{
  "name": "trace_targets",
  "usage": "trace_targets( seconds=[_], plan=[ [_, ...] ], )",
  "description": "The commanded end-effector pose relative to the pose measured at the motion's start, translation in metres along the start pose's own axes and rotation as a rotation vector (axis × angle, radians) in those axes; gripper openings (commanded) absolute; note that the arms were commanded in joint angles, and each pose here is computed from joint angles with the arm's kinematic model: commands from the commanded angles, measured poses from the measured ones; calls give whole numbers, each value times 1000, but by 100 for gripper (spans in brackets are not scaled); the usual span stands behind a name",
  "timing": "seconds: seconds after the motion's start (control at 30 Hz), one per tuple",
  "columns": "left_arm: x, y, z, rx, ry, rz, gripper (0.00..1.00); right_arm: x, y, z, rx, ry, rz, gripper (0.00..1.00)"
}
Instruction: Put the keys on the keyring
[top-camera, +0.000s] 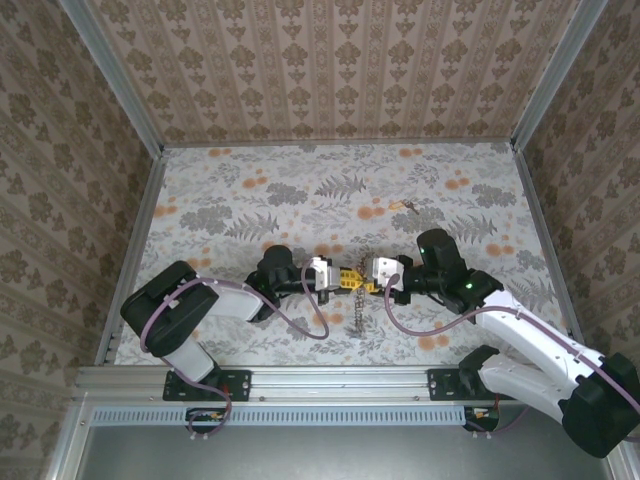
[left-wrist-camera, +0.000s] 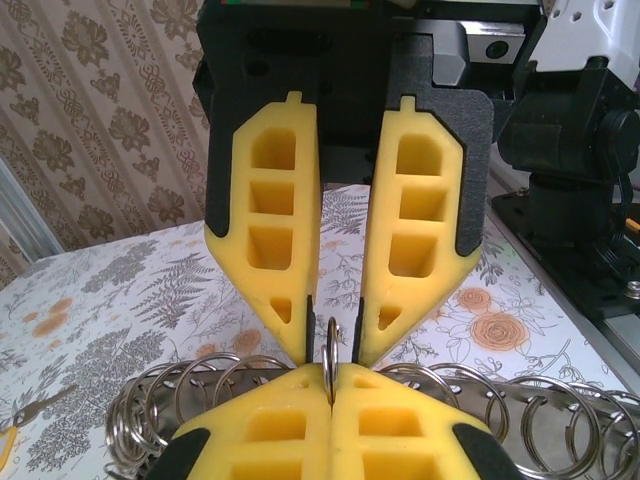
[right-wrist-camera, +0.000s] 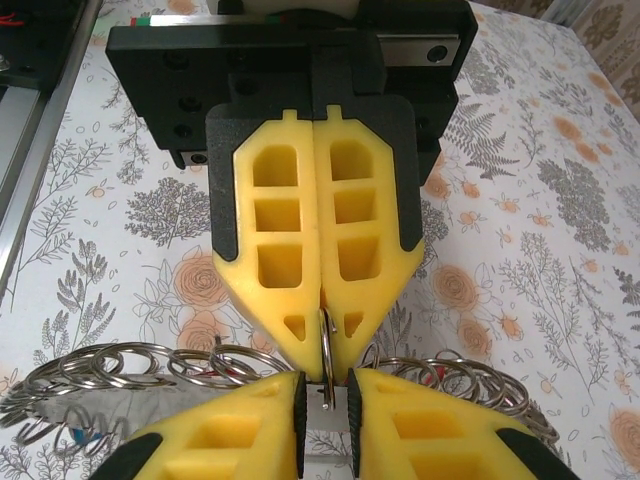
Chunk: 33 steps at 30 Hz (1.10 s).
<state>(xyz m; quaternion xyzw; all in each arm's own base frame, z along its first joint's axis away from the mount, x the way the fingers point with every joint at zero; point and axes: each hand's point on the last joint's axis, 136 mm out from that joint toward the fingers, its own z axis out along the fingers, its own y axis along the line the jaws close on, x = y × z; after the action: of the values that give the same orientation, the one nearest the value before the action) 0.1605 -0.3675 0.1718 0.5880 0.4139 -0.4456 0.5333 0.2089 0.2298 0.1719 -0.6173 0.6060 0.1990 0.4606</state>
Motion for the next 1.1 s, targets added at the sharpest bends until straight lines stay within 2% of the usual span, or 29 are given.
trace_targets(
  seconds=[0.0,0.07,0.17,0.2,0.23,0.33,0.63,0.7,0.9,1.07],
  plan=[
    [-39,0,4,37,-104,89,0,-3,4,3,-18,-24,-22,20],
    [-41,-1,5,41,-107,89,0,-2,5,4,-20,-21,-25,12],
    [-41,1,5,26,-103,82,9,-1,1,3,5,-13,-31,0],
    [-42,3,5,16,-100,78,12,0,-3,3,29,-4,-31,0],
    [-41,4,4,6,-94,74,18,2,-8,2,63,10,-29,0],
    [-40,13,0,-36,-61,38,42,5,-26,-4,183,23,-14,0],
    [-41,36,-31,-141,79,-27,57,16,-71,-42,488,6,115,0],
    [-42,43,-37,-179,134,-31,74,12,-75,-49,518,-19,124,0],
    [-44,85,-56,-320,283,-142,76,2,-89,-75,658,-85,193,0],
    [-37,137,-57,-448,398,-366,76,4,-114,-110,793,-114,429,0]
  ],
)
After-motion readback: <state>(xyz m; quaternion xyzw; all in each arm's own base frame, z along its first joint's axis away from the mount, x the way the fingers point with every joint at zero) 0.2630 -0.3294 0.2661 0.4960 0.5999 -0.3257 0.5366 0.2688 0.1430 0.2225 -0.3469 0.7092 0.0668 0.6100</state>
